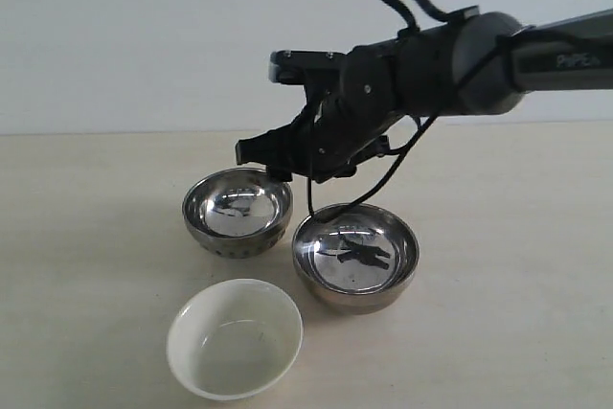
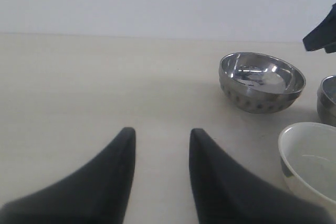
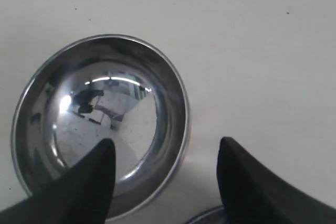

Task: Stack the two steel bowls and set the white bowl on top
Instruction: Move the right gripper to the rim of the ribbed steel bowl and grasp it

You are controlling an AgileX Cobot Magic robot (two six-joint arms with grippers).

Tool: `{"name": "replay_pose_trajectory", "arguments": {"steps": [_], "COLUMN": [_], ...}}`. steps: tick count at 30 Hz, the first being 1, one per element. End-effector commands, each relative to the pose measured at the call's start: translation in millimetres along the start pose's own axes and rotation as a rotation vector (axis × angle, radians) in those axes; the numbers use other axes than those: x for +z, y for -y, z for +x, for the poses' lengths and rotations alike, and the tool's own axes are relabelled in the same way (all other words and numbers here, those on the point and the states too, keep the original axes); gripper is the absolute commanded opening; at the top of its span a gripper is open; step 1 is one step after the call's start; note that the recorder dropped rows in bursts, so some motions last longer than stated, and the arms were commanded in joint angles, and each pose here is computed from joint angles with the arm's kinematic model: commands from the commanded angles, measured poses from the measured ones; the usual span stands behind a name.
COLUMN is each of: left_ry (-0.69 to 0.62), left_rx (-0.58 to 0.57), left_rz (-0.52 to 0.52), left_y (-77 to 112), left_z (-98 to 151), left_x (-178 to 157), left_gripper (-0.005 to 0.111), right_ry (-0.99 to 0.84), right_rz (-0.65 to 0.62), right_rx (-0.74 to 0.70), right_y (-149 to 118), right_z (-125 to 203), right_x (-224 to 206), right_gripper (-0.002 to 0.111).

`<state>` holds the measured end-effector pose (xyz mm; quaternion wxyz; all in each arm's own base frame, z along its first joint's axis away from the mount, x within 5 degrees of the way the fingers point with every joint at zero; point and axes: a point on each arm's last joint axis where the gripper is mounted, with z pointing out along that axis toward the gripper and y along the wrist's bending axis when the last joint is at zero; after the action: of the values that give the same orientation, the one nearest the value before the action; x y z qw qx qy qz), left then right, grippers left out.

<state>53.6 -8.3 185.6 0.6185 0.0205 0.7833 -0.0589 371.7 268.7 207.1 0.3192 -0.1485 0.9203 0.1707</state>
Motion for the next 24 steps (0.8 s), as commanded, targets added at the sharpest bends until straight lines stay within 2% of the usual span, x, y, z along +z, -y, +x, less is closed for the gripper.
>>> {"name": "replay_pose_trajectory", "arguments": {"steps": [1, 13, 16, 20, 23, 24], "left_ry": [0.006, 0.006, 0.006, 0.006, 0.006, 0.006], "left_rx": [0.001, 0.001, 0.001, 0.001, 0.001, 0.001], "left_rz": [-0.003, -0.003, -0.003, -0.003, -0.003, -0.003], "left_y": [-0.3, -0.3, -0.3, -0.3, -0.3, -0.3], "left_z": [0.5, 0.5, 0.5, 0.5, 0.5, 0.5], "left_x": [0.2, 0.2, 0.2, 0.2, 0.2, 0.2], "left_gripper": [0.032, 0.032, 0.032, 0.032, 0.032, 0.032], "right_ry": [-0.005, -0.029, -0.031, -0.023, -0.014, -0.008], "right_rz": [0.004, 0.012, 0.011, 0.009, 0.007, 0.005], "right_rx": [-0.021, -0.010, -0.004, -0.004, -0.009, -0.011], "right_y": [-2.4, -0.4, 0.3, 0.9, 0.5, 0.3], "right_z": [-3.2, 0.5, 2.5, 3.9, 2.6, 2.0], "right_x": [21.5, 70.2, 77.4, 82.1, 81.4, 81.3], "right_gripper": [0.051, 0.051, 0.048, 0.024, -0.001, 0.000]}}
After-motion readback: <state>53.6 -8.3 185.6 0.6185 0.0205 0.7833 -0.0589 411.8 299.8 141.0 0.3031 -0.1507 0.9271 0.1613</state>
